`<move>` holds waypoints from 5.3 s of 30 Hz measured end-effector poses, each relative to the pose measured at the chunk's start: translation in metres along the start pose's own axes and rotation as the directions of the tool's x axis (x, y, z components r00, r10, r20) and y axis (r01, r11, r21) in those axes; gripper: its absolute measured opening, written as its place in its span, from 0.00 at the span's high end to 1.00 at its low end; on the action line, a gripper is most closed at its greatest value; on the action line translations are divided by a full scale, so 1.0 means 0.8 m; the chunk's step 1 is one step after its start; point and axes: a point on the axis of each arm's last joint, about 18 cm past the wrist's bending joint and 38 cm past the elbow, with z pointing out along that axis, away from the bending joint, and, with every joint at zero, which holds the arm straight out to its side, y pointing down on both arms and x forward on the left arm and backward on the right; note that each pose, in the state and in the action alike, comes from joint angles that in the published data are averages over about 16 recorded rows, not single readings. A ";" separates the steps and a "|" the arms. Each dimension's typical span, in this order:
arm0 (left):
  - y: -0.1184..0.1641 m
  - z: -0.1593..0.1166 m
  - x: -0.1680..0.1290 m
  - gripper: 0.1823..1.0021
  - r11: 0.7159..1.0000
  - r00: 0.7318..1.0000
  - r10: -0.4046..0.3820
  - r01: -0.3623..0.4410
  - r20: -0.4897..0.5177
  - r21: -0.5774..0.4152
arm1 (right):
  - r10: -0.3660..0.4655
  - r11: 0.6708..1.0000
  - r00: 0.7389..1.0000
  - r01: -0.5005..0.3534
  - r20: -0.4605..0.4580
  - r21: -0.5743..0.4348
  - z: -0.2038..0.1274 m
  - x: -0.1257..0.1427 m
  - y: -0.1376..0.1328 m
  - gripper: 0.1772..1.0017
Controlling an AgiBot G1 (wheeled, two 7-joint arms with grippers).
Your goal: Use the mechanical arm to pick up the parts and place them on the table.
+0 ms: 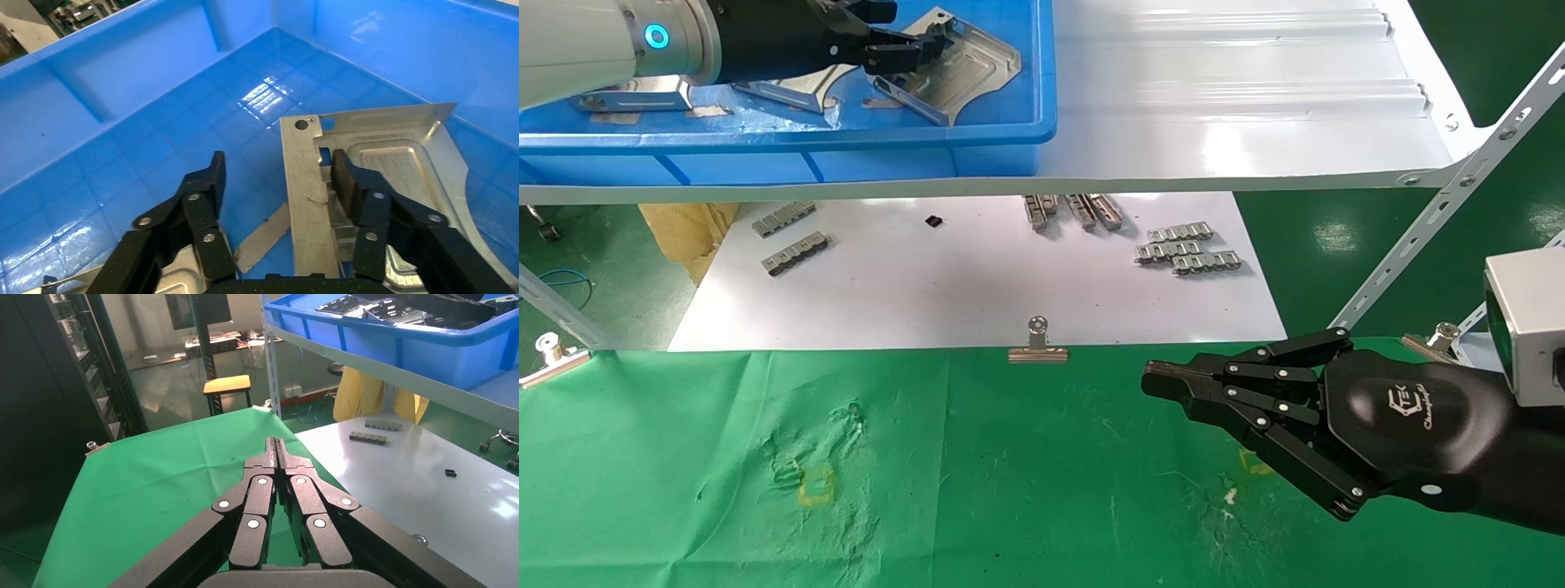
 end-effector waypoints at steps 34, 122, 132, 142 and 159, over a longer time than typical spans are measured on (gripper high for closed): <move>-0.034 -0.040 -0.018 0.88 0.991 0.998 -0.034 0.040 -0.049 0.125 | 0.000 1.000 1.000 0.000 0.000 0.000 0.000 0.000 0.000 0.98; 0.301 -0.214 0.105 0.88 0.819 0.631 0.420 -0.574 -0.652 -0.028 | 0.000 1.000 1.000 0.000 0.000 0.000 0.000 0.000 0.000 0.98; 0.305 -0.212 0.105 0.88 0.807 0.628 0.432 -0.590 -0.648 -0.034 | 0.000 1.000 1.000 0.000 0.000 0.000 0.000 0.000 0.000 0.98; 0.304 -0.214 0.103 0.81 0.803 0.627 0.435 -0.595 -0.646 -0.036 | 0.000 1.000 1.000 0.000 0.000 0.000 0.000 0.000 0.000 0.98; 0.255 -0.233 0.127 0.44 0.877 0.623 0.413 -0.468 -0.664 0.106 | 0.000 1.000 1.000 0.000 0.000 0.000 0.000 0.000 0.000 0.98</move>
